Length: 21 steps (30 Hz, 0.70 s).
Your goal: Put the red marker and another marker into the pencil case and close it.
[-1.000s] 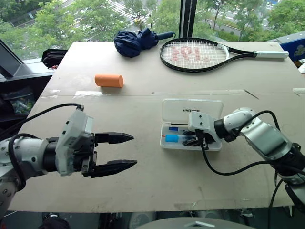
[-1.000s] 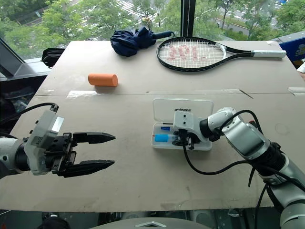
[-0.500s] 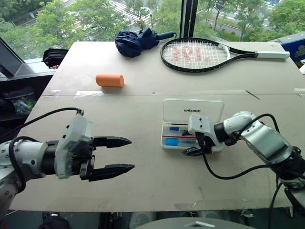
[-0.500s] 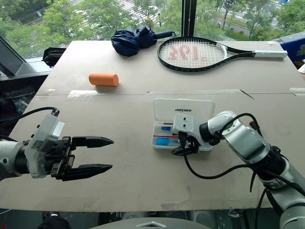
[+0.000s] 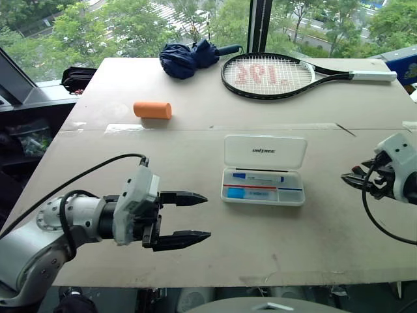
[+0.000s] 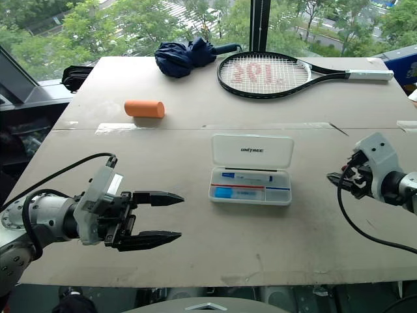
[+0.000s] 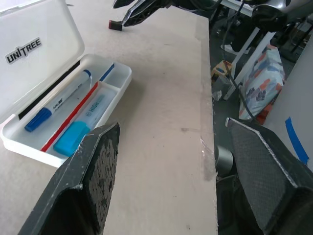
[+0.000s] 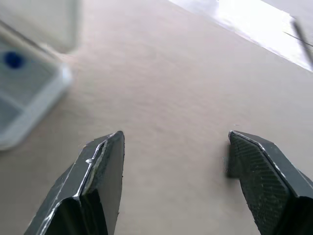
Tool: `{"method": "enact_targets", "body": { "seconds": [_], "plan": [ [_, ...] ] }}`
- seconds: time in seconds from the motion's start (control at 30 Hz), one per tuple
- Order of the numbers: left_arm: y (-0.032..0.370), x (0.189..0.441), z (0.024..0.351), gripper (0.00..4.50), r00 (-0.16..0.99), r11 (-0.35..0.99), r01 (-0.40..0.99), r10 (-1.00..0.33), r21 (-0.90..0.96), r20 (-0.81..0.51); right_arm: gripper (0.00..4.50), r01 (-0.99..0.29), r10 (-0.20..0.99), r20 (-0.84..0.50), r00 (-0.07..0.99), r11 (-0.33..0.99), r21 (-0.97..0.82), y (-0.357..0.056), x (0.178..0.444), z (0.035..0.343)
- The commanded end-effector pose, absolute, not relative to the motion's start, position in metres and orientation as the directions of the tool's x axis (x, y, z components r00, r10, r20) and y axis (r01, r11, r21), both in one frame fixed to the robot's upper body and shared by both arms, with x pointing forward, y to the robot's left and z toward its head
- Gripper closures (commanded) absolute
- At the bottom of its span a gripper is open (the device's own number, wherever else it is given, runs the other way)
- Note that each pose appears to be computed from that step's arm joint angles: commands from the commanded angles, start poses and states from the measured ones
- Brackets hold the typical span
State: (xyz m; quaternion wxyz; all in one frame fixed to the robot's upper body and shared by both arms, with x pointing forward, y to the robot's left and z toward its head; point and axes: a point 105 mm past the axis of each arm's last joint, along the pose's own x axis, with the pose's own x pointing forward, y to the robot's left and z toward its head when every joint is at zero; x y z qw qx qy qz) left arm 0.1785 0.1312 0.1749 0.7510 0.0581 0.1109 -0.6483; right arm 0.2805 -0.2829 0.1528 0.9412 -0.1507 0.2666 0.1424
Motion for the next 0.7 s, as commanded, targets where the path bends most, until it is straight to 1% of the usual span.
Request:
{"method": "enact_targets", "body": {
  "seconds": [0.03,0.17,0.3,0.4,0.43,0.47,0.5,0.53,0.57,0.63,0.67,0.7],
  "plan": [
    [0.125,0.179,0.178,0.99,0.126,0.133,0.991,-0.968,-0.022,-0.217,1.12,-0.266,0.122,-0.513,0.85,0.939,-0.217,-0.29,0.296,0.154],
    [0.122,0.181,0.178,0.99,0.12,0.125,0.992,-0.971,-0.012,-0.205,1.12,-0.262,0.11,-0.552,0.827,0.943,-0.204,-0.294,0.305,0.141],
    [0.119,0.183,0.178,0.99,0.126,0.126,0.992,-0.973,0.011,-0.191,1.12,-0.274,0.127,-0.592,0.796,0.948,-0.165,-0.3,0.312,0.127],
    [0.116,0.185,0.176,0.99,0.144,0.142,0.99,-0.975,0.025,-0.171,1.94,-0.276,0.115,-0.61,0.784,0.945,-0.176,-0.307,0.315,0.119],
    [0.115,0.184,0.174,0.99,0.146,0.144,0.989,-0.975,0.027,-0.169,2.32,-0.279,0.116,-0.612,0.782,0.944,-0.177,-0.308,0.316,0.119],
    [0.115,0.183,0.173,0.99,0.15,0.147,0.989,-0.975,0.028,-0.164,3.07,-0.283,0.119,-0.613,0.781,0.942,-0.179,-0.309,0.316,0.118],
    [0.115,0.183,0.172,0.99,0.158,0.155,0.987,-0.975,0.031,-0.158,3.39,-0.287,0.122,-0.612,0.781,0.941,-0.18,-0.309,0.316,0.118],
    [0.115,0.183,0.171,0.99,0.162,0.159,0.987,-0.975,0.032,-0.152,3.55,-0.291,0.124,-0.611,0.782,0.939,-0.182,-0.309,0.316,0.119],
    [0.115,0.183,0.17,0.99,0.165,0.162,0.986,-0.975,0.032,-0.147,4.08,-0.295,0.127,-0.609,0.783,0.937,-0.185,-0.309,0.316,0.119],
    [0.115,0.182,0.17,0.99,0.168,0.165,0.986,-0.977,0.033,-0.13,4.44,-0.317,0.15,-0.599,0.786,0.93,-0.184,-0.305,0.314,0.123],
    [0.114,0.182,0.171,0.99,0.17,0.167,0.985,-0.979,0.035,-0.115,4.46,-0.366,0.192,-0.59,0.784,0.912,-0.188,-0.298,0.311,0.128],
    [0.113,0.182,0.172,0.99,0.175,0.172,0.984,-0.98,0.038,-0.099,4.47,-0.432,0.26,-0.575,0.776,0.883,-0.184,-0.286,0.308,0.134]
  ]
}}
